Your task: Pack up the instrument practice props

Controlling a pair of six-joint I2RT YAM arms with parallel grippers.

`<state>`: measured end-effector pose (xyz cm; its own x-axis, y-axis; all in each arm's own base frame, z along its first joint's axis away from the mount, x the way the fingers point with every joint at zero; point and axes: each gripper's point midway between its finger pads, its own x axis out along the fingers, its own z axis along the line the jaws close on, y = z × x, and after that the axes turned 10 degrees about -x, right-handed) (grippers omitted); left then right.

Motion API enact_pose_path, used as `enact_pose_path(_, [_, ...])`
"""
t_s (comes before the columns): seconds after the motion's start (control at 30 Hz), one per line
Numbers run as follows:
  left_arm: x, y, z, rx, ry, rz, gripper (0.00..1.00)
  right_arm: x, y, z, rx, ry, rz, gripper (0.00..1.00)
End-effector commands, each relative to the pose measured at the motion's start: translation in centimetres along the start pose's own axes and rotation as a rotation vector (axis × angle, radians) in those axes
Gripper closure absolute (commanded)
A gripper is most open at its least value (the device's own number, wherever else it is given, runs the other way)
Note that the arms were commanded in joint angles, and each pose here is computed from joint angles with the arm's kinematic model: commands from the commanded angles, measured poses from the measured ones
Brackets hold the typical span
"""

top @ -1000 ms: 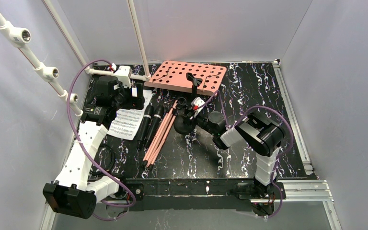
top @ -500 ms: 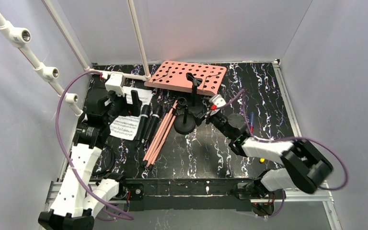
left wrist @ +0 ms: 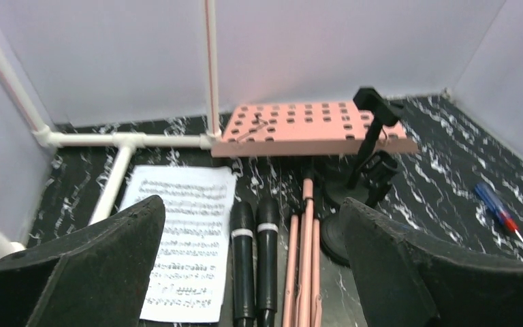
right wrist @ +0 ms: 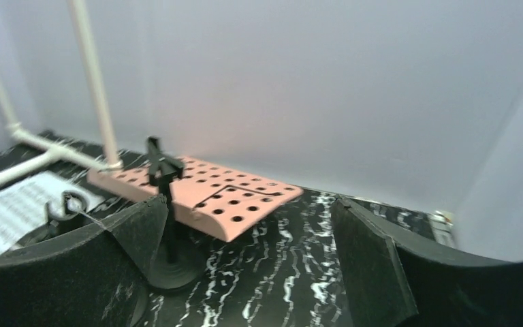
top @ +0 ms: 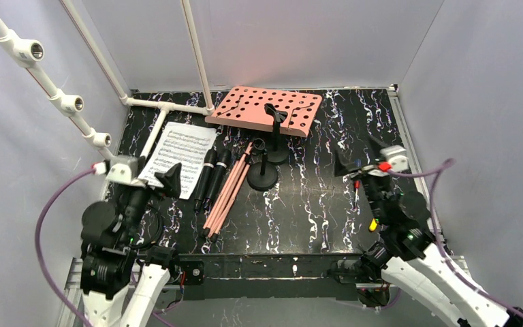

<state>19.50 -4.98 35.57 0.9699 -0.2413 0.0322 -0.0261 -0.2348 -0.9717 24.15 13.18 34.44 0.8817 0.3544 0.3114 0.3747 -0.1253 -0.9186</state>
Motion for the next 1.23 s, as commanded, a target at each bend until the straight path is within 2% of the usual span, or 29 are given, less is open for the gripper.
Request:
enact_pose_path(0.0, [-2.8,-1.3,1.7,-0.002,-0.094,-0.116,0.02,-3.7,-0.4,-6.1,-0.035,0.227,0.119,0.01])
enact_pose_path(0.2, [-6.3,-1.9,4.3,-0.048,-0.232,-0.271,0.02,-7.3,0.2,-9.1,-0.09,0.328,0.128,0.01])
enact_pose_path(0.37, [-7.6,-0.3,6.4,-0.061,-0.308,-0.368,0.02,-9.1,2.1,-9.7,-0.084,0.388,0.089,0.01])
enact_pose_path(0.5, [-8.2,0.9,7.3,-0.09,-0.332,-0.425,0.02,-9.0,3.2,-9.6,-0.135,0.391,0.129,0.01])
enact_pose_path(0.6, [-7.5,2.0,7.9,-0.101,-0.363,-0.378,0.02,-9.2,3.5,-9.5,-0.13,0.397,0.119,0.01])
enact_pose_path(0.87, [-6.8,3.2,8.0,-0.085,-0.356,-0.36,0.02,-9.2,4.9,-9.1,-0.179,0.389,0.153,0.01])
enact_pose_path(1.2, [-6.0,3.7,6.8,-0.038,-0.274,-0.333,0.02,-9.1,5.4,-9.0,-0.216,0.382,0.163,0.01])
